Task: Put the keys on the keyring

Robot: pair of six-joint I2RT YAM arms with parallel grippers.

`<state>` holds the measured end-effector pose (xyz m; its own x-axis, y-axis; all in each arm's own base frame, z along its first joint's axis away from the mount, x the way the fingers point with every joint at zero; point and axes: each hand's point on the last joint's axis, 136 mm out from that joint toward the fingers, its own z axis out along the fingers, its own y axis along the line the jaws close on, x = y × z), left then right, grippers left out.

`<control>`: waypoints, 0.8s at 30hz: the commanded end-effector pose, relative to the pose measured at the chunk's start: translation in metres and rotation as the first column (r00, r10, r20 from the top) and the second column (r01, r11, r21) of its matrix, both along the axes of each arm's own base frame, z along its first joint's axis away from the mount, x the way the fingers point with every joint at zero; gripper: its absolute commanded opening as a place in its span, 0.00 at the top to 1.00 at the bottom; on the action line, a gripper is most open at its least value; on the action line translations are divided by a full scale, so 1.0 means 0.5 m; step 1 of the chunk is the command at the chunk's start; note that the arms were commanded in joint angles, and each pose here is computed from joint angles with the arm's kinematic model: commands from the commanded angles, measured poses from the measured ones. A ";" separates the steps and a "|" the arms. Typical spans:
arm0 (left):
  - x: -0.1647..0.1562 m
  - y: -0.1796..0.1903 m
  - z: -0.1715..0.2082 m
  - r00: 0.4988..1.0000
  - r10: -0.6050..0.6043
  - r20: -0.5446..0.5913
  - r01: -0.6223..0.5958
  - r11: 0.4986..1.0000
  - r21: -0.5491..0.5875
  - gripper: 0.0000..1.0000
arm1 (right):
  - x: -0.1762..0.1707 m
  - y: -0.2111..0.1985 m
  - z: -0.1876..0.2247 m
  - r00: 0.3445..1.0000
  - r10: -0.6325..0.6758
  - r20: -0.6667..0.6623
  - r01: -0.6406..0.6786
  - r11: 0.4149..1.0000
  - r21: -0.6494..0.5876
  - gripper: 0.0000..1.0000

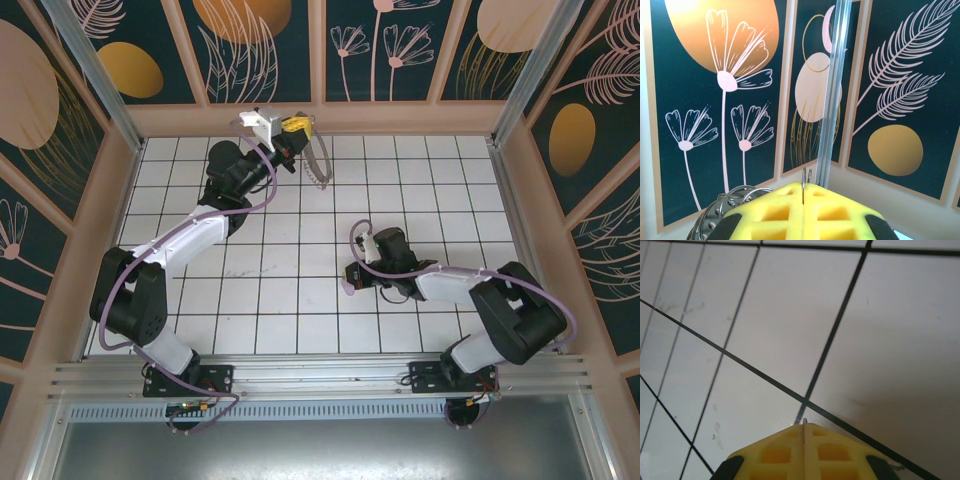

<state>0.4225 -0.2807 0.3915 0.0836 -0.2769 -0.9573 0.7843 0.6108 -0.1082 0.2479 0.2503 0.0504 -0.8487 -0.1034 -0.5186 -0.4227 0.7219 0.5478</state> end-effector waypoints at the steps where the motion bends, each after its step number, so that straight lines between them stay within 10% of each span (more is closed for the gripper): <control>1: -0.015 0.008 0.060 0.996 -0.012 0.091 0.017 0.999 -0.049 1.00 | 0.014 0.004 0.046 0.999 0.001 0.048 -0.002 1.000 0.027 1.00; 10: -0.017 0.009 0.061 0.996 -0.016 0.090 0.020 0.999 -0.051 1.00 | 0.027 -0.005 0.100 0.994 -0.033 0.108 0.026 0.998 0.063 1.00; 24: -0.032 -0.008 0.055 0.994 -0.086 0.067 0.087 0.996 -0.021 1.00 | 0.122 -0.084 0.400 0.877 -0.215 0.430 0.106 0.959 0.263 1.00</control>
<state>0.4170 -0.2853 0.3905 0.0706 -0.2738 -0.9592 0.8093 0.5779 -0.1054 0.2995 0.2152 0.2123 -0.6050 0.1422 -0.7835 -0.5087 0.6879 0.5177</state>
